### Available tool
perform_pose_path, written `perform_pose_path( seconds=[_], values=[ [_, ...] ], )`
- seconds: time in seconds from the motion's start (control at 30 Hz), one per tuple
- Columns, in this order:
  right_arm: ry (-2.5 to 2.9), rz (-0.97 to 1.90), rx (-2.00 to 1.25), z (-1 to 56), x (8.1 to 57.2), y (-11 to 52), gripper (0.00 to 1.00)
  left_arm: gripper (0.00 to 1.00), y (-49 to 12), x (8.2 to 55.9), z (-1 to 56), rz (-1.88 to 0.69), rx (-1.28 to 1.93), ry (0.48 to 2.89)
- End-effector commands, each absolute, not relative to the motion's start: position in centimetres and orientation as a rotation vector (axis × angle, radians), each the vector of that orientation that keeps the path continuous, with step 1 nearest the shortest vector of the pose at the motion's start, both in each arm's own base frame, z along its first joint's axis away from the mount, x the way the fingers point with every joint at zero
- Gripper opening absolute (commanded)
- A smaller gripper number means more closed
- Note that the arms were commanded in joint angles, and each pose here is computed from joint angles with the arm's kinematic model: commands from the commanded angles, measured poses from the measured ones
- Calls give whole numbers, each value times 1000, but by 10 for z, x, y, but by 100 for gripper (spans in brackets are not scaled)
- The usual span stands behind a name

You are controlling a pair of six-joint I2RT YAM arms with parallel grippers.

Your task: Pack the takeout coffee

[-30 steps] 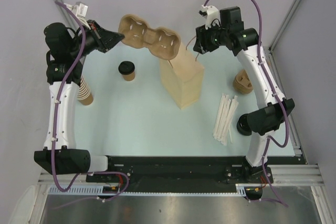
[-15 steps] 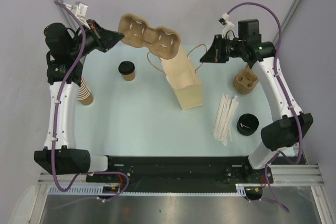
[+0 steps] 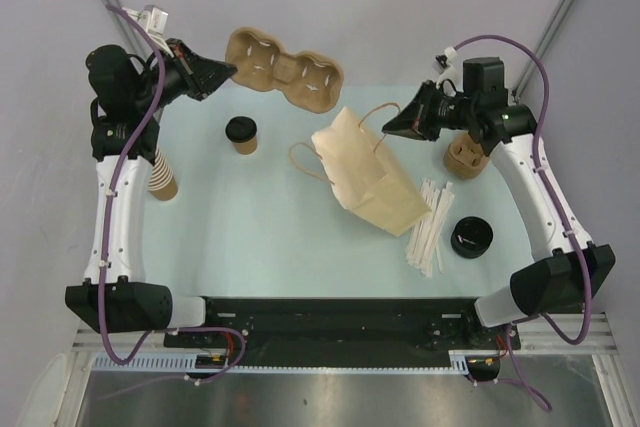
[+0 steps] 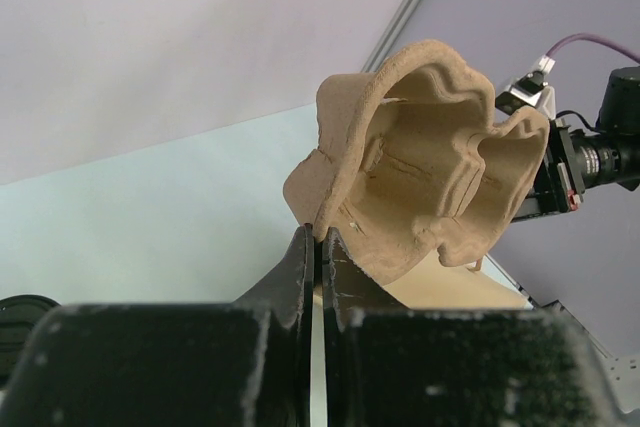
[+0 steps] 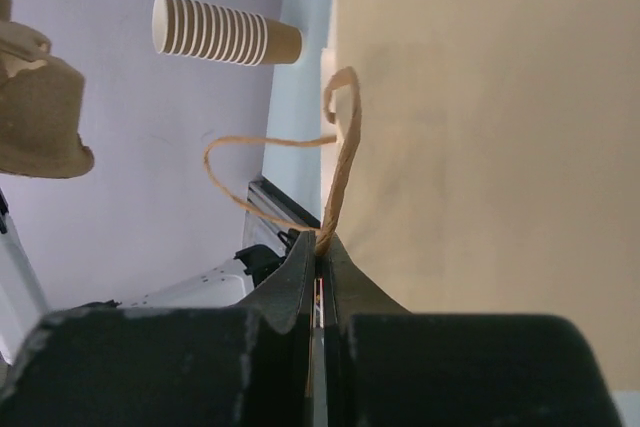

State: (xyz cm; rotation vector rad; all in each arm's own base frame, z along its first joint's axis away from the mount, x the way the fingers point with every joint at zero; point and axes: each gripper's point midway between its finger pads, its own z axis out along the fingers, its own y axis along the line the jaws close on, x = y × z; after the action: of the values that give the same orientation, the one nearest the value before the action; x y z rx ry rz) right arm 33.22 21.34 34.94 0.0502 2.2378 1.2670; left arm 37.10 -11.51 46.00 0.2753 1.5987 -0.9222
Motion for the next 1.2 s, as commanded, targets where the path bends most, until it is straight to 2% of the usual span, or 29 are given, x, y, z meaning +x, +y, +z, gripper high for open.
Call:
perform_pose_path(
  seconds=[0.0,0.2,0.33,0.47,0.67,0.77,1.0,1.03,1.07,1.13,1.17],
  values=[
    [2249,1265,175,352,321,195,0,0,-113,364,473,-896,300,1554],
    [2119,1433,202,390,328,206,0,0,-113,369,470,-907,292,1554],
    [1991,1563,86,422,317,251,0,0,-113,368,477,-910,289,1537],
    [1944,1663,122,426,310,281,0,0,-112,364,483,-896,288,1524],
    [1897,1688,255,431,319,289,0,0,-110,364,487,-885,275,1512],
    [1943,1640,293,413,319,284,0,0,-109,365,485,-884,270,1517],
    [2095,1451,262,353,281,256,1,0,-109,370,475,-893,275,1542],
    [2100,1431,239,350,277,254,7,0,-109,371,475,-891,279,1542],
    [2116,1416,224,344,273,253,31,0,-109,371,473,-892,275,1547],
    [2121,1382,166,342,263,248,40,0,-109,371,473,-891,278,1548],
    [2130,1366,156,339,261,246,50,0,-109,371,472,-895,279,1552]
  ],
)
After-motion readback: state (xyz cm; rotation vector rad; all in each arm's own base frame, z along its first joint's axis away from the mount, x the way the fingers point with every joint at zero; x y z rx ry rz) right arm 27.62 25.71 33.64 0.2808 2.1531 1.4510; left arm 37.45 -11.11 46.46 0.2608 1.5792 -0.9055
